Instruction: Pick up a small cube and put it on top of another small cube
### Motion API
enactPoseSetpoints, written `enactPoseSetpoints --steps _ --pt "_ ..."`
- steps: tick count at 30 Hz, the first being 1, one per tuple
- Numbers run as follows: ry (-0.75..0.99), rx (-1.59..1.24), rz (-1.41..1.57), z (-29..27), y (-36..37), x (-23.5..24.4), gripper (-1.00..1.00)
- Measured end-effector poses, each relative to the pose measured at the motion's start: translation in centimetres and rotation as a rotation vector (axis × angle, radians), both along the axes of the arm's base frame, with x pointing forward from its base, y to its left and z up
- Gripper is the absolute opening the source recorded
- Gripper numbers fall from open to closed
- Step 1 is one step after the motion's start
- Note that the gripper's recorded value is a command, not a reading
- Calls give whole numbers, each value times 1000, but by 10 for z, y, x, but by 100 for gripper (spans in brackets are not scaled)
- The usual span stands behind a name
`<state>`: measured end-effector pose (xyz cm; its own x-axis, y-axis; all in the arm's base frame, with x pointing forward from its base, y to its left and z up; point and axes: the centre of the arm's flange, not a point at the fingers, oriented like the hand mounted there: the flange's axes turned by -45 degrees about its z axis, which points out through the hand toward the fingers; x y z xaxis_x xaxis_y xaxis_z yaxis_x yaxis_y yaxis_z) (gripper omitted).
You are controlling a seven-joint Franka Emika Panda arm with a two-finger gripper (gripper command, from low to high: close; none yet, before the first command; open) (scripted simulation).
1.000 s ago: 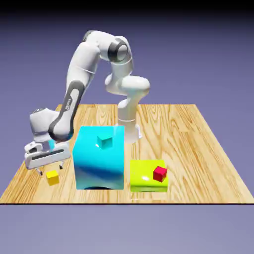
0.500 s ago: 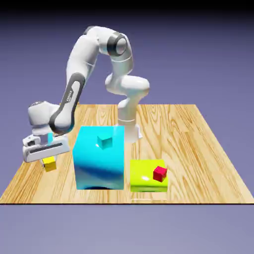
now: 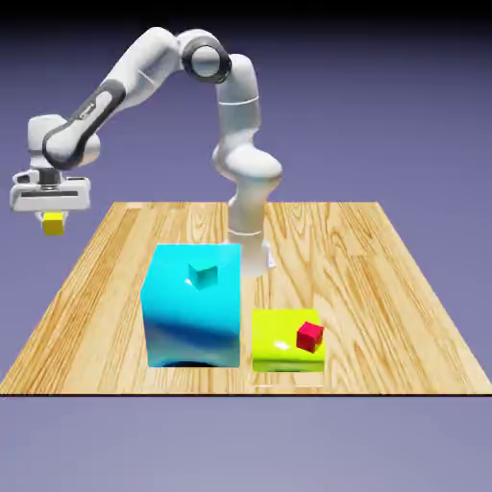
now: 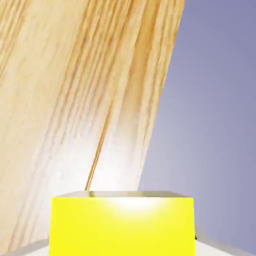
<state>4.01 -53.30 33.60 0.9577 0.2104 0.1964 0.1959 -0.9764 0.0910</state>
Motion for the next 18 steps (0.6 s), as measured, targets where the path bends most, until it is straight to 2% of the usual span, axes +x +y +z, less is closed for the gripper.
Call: enactPoseSetpoints --steps 9,18 --pt "33 -34 -172 66 38 -196 -100" --pt "86 -46 -351 124 153 -357 -100"
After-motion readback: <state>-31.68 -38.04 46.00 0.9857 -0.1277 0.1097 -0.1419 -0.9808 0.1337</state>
